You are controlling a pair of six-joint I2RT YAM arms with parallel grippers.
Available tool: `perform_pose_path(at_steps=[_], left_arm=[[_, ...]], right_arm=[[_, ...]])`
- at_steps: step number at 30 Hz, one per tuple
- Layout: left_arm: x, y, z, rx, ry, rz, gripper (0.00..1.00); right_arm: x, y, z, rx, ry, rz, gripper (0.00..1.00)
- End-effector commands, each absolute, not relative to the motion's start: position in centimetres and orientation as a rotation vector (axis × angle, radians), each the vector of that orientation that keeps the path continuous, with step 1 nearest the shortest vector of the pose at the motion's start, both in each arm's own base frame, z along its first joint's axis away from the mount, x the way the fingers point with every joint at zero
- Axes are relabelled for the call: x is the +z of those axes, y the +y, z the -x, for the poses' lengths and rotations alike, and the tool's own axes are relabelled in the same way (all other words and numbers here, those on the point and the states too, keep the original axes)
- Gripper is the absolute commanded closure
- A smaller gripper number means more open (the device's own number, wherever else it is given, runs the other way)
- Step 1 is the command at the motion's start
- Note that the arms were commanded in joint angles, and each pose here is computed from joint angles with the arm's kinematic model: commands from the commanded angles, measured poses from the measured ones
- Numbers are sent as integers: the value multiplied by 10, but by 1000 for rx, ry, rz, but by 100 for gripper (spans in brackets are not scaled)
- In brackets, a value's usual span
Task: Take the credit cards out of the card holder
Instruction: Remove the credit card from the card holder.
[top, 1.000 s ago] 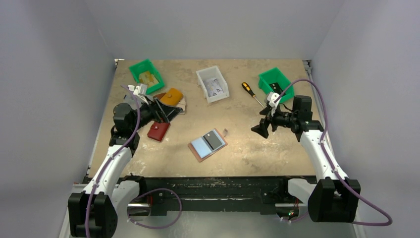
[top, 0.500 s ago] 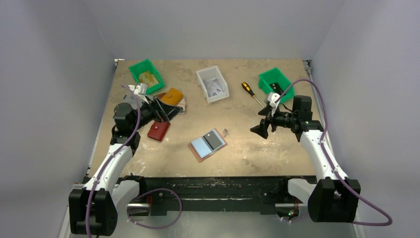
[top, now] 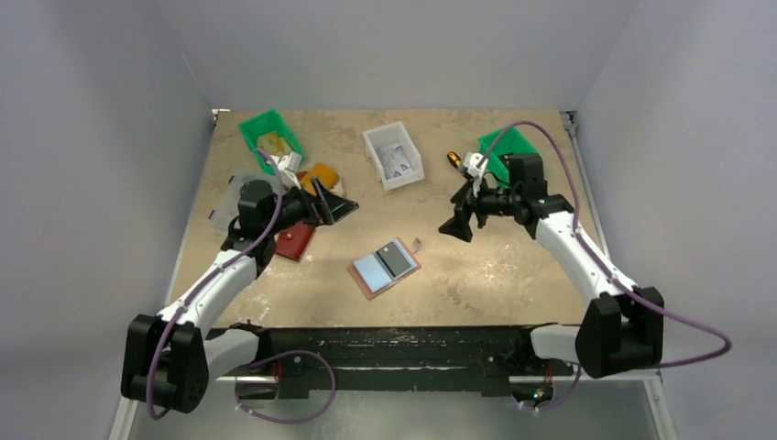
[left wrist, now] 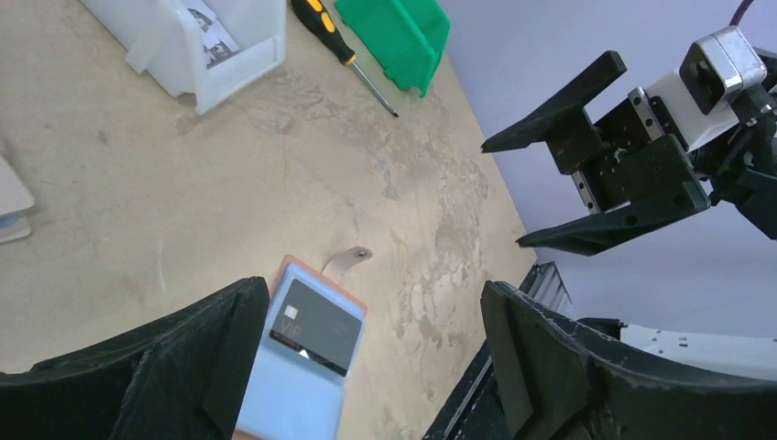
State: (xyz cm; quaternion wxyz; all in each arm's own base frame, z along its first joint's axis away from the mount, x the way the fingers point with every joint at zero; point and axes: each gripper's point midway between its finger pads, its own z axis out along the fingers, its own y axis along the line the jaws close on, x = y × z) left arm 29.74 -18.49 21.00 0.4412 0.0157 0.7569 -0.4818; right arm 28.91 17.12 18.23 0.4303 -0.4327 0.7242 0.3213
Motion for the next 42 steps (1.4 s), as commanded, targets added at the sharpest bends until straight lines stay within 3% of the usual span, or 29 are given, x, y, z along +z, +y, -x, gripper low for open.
perform_pose_path(at_steps=[1,10,13,15,26,42], left_arm=[[238,-203,-324,-1089,1881,-39,8],[199,-263,-302,-1079,2025,28,25],[183,-260,-291,-1086,2011,117,27],[173,-259,-283,-1096,1997,165,27],[116,-248,-252,-1116,2034,333,48],[99,-268,-243,-1210,2040,338,57]], right_arm=[[188,197,-307,868,1876,1051,1],[150,250,-281,1193,1987,934,4],[139,259,-279,1276,2031,899,13],[130,266,-278,1314,2061,909,24],[91,285,-272,1375,2228,852,61],[57,286,-277,1318,2358,805,62]])
